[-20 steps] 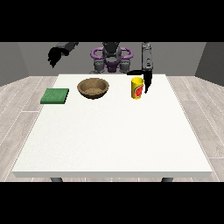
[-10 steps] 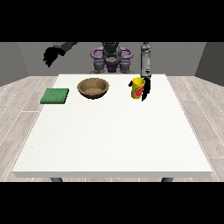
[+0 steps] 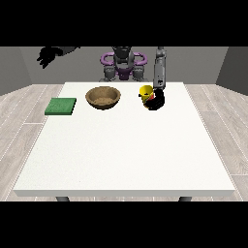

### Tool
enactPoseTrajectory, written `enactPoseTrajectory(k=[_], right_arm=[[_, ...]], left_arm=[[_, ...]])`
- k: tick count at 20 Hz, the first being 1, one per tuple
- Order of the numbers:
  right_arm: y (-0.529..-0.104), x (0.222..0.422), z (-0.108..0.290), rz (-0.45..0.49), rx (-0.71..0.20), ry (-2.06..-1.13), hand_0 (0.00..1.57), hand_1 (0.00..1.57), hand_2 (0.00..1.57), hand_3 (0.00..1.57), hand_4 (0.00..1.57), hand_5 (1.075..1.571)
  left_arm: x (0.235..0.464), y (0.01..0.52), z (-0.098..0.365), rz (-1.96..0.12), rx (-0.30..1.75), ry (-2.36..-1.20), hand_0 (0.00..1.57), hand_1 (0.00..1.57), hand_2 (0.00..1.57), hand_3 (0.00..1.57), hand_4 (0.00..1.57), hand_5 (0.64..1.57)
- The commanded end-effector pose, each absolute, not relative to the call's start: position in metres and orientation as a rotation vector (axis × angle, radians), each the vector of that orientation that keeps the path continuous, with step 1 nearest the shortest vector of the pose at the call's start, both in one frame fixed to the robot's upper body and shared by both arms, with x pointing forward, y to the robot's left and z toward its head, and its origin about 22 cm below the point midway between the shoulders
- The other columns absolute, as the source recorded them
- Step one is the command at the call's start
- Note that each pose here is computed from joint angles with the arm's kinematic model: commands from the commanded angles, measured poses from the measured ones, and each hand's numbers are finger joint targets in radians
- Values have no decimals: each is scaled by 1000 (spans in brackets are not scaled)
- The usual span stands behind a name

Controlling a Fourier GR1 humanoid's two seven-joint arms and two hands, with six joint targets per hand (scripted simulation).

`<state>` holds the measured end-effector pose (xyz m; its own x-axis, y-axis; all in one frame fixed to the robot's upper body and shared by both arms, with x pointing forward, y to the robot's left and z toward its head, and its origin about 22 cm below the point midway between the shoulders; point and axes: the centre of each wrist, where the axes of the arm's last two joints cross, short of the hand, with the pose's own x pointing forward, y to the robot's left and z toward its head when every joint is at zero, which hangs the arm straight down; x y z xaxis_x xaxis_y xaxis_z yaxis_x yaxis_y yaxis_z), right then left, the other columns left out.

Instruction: Pick the cup and pour the ball into the bowl, then pick the bowl and place it on the pad

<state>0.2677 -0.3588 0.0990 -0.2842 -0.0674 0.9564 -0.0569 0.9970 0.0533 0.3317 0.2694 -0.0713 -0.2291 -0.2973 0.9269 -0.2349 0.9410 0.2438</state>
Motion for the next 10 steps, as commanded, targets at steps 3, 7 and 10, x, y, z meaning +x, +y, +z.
enactPoseTrajectory(k=[3,7,10], right_arm=[[-398,266,76,-81,42,-1715,0,0,0,311,642,1566],[-397,267,69,-91,43,-1650,0,0,0,302,638,1564],[-391,276,70,-76,56,-1656,0,0,0,174,643,1562]], left_arm=[[344,224,-60,-275,475,-1724,1269,1269,1571,1571,1413,1430],[359,203,-44,-499,698,-1708,1313,1313,1571,1571,1399,1502],[372,205,-33,-736,928,-1698,1362,1362,1571,1571,1448,1533]])
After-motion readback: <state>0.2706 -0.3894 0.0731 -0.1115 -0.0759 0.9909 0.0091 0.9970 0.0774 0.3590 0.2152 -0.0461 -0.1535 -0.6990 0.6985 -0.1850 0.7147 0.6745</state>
